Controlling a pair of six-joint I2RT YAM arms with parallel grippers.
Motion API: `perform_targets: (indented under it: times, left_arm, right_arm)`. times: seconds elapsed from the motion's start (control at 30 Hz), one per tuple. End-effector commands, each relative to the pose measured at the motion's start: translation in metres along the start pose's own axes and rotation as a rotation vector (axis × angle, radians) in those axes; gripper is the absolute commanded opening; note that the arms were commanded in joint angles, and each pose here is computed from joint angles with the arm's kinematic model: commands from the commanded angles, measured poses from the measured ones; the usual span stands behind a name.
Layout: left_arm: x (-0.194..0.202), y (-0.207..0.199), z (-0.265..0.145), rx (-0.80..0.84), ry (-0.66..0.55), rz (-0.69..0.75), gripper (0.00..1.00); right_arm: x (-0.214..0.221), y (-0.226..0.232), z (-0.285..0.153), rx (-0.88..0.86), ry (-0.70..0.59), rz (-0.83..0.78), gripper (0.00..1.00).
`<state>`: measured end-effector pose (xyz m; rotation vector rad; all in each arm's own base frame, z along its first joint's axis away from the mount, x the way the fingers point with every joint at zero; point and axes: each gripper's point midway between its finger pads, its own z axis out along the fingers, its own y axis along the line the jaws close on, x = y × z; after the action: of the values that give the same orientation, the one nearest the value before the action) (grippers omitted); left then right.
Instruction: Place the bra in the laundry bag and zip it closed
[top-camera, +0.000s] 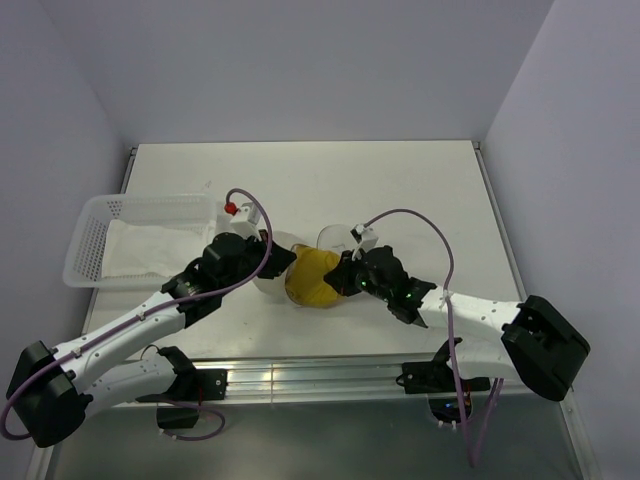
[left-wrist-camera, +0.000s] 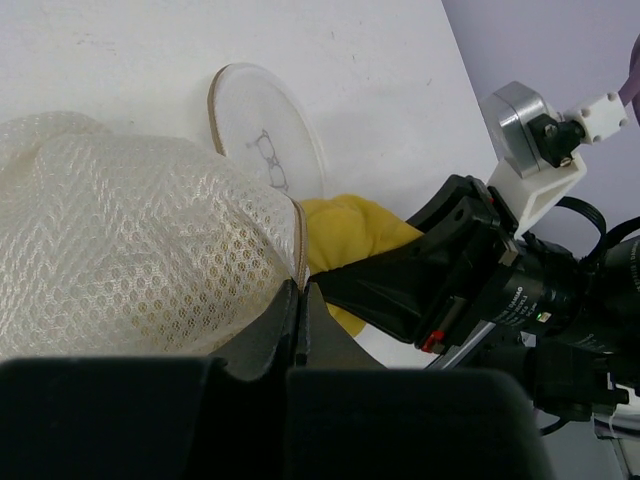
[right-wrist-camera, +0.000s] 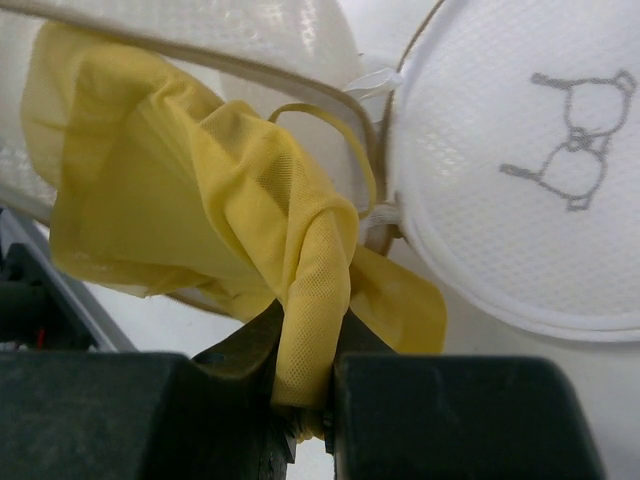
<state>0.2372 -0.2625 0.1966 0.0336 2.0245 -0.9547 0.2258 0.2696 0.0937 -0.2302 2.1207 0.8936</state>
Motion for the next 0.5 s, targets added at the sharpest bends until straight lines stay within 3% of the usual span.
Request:
perform_targets:
  times: [0.0, 0.17, 0.37, 0.47]
  left_arm:
    - [-0.007, -0.013, -0.003, 0.053, -0.016, 0.017, 0.0]
    - [0.001, -0.011, 0.003, 0.053, 0.024, 0.033, 0.0]
    - [-0.001, -0.026, 0.021, 0.105, 0.05, 0.052, 0.0]
    - [0.006, -0.037, 0.027, 0.17, 0.068, 0.037, 0.0]
  right_arm:
    - [-0.026, 0.0, 0.002, 0.061, -0.06, -0.026, 0.0]
    - [-0.049, 0.014, -0.002, 0.068, -0.102, -0.063, 0.0]
    - [-0.041, 0.053, 0.004, 0.005, -0.061, -0.147, 0.0]
    - [-0.052, 0.065, -0.004, -0.042, -0.129, -0.106, 0.0]
